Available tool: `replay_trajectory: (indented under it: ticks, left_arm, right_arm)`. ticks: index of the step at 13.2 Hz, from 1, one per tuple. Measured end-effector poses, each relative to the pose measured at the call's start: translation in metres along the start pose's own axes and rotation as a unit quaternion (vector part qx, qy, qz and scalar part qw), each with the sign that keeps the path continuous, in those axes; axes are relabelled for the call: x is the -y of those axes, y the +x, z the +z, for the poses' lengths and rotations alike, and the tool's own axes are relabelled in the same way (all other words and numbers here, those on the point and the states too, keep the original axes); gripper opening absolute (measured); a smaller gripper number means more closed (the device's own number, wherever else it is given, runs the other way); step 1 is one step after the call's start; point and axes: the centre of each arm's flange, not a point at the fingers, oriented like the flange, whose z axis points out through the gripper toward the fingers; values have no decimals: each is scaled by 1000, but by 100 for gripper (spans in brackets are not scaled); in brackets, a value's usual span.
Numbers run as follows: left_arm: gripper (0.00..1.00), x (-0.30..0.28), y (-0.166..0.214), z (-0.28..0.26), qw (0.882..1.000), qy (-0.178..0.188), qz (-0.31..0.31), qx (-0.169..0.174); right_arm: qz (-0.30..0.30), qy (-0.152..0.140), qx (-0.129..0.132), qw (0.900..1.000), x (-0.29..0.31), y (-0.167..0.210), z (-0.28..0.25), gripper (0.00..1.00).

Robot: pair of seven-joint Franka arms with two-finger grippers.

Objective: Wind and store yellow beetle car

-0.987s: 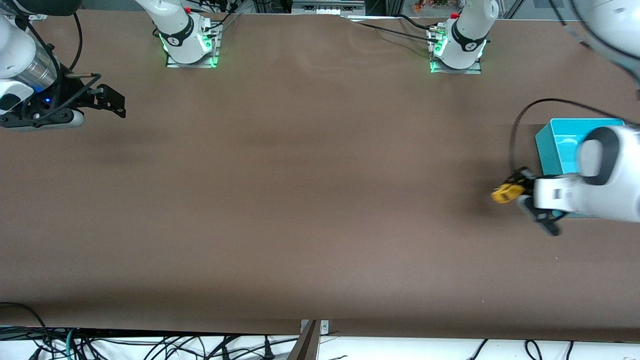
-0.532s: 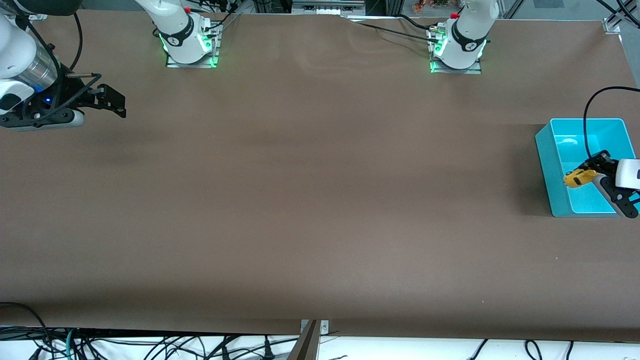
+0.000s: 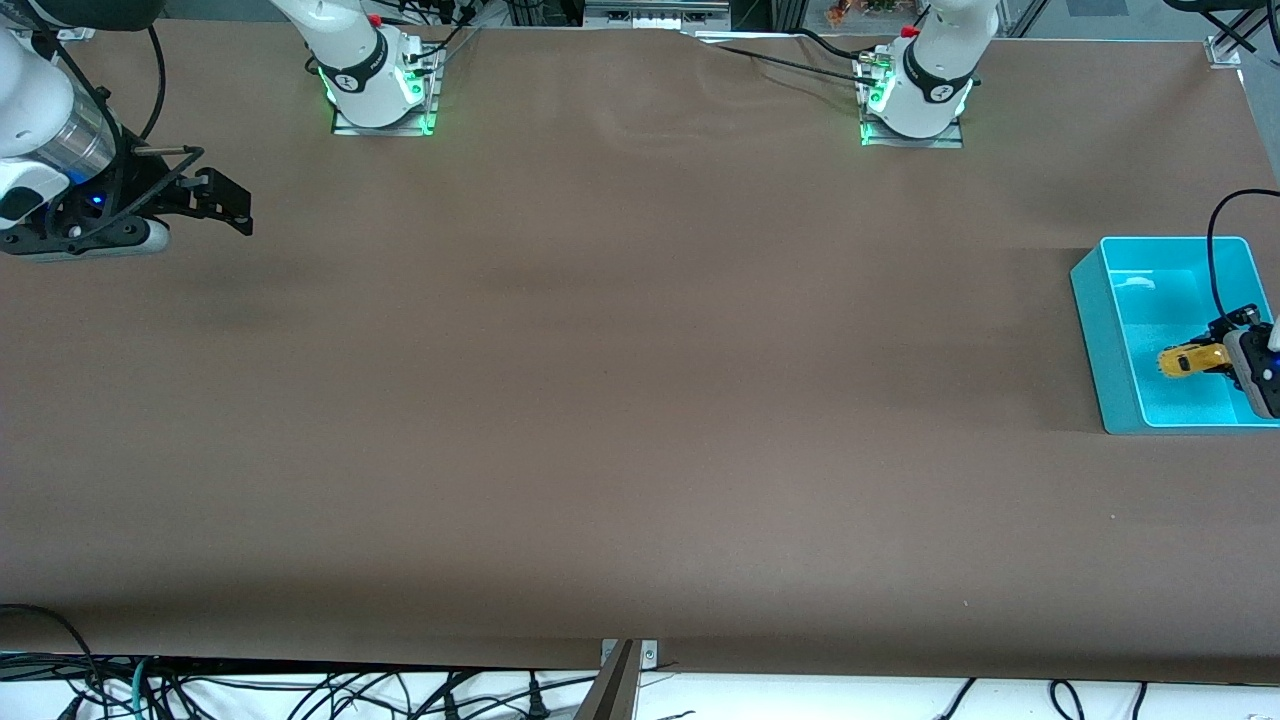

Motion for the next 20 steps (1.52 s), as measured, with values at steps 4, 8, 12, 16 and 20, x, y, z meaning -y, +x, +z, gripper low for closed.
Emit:
replay_trajectory:
  ticks: [4, 8, 12, 16, 20]
  left_arm:
    - [46, 11, -8, 48, 999, -13, 42, -10]
    - [74, 16, -5, 51, 998, -5, 59, -11]
    - [100, 12, 11, -2, 997, 18, 67, -14]
    - [100, -3, 65, -89, 998, 14, 62, -4]
    - [100, -20, 134, -152, 999, 43, -14, 3]
  right_arm:
    - [0, 0, 1, 1000, 0, 0, 0, 100]
    - [0, 0, 1, 1000, 0, 0, 0, 100]
    - [0, 0, 1, 1000, 0, 0, 0, 100]
    - [1, 0, 10, 1000, 0, -2, 2, 100]
    - [3, 0, 15, 1000, 0, -3, 3, 100]
